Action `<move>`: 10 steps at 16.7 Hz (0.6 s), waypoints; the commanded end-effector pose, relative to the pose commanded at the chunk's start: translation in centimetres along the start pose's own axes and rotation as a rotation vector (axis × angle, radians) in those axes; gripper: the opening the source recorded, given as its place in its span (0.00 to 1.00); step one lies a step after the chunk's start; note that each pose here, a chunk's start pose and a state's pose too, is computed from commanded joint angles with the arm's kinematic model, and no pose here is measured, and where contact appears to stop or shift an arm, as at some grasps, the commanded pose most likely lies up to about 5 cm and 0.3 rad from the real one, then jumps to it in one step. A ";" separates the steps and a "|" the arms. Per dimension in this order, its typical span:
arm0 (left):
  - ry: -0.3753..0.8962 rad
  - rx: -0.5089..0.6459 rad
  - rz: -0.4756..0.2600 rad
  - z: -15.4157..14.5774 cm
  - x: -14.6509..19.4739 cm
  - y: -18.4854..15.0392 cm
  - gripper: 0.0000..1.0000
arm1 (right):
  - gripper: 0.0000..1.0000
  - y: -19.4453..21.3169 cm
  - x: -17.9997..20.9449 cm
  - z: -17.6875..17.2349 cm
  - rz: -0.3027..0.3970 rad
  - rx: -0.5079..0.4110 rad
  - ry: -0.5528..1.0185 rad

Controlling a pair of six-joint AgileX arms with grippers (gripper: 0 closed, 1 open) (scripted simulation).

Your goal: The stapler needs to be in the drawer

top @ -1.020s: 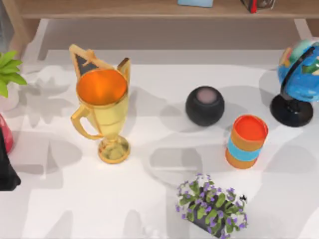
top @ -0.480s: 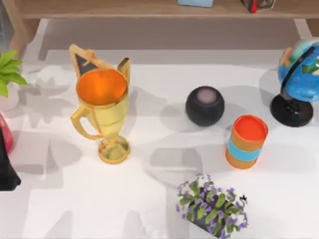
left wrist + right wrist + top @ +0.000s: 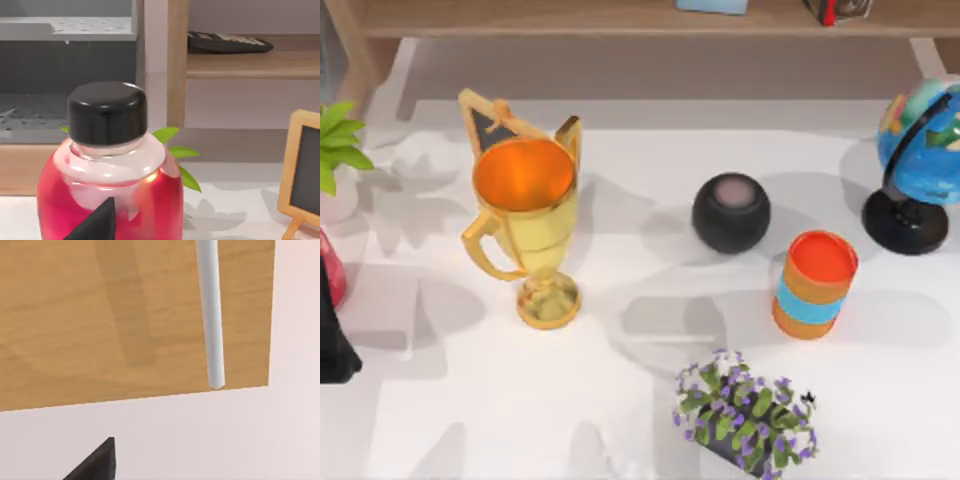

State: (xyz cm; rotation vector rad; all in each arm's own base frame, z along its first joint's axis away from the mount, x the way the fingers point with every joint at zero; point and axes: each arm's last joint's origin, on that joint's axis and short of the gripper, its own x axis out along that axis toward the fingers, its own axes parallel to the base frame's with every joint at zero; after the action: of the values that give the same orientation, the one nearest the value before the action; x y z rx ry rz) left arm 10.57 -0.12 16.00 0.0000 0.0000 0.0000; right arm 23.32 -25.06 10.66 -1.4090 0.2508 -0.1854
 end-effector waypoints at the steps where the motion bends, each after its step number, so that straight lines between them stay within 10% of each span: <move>1: 0.000 0.000 0.000 0.0 0.0 0.0 1.00 | 1.00 0.7 -0.6 1.1 -0.008 -0.033 -0.047; 10: 0.000 0.000 0.000 0.0 0.0 0.0 1.00 | 1.00 2.8 -2.7 6.4 -0.043 -0.150 -0.274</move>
State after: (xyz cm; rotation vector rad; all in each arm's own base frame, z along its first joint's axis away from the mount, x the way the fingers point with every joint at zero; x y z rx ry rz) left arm 10.57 -0.12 16.00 0.0000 0.0000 0.0000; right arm 22.50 -17.87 8.92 -1.5707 0.0078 -0.0078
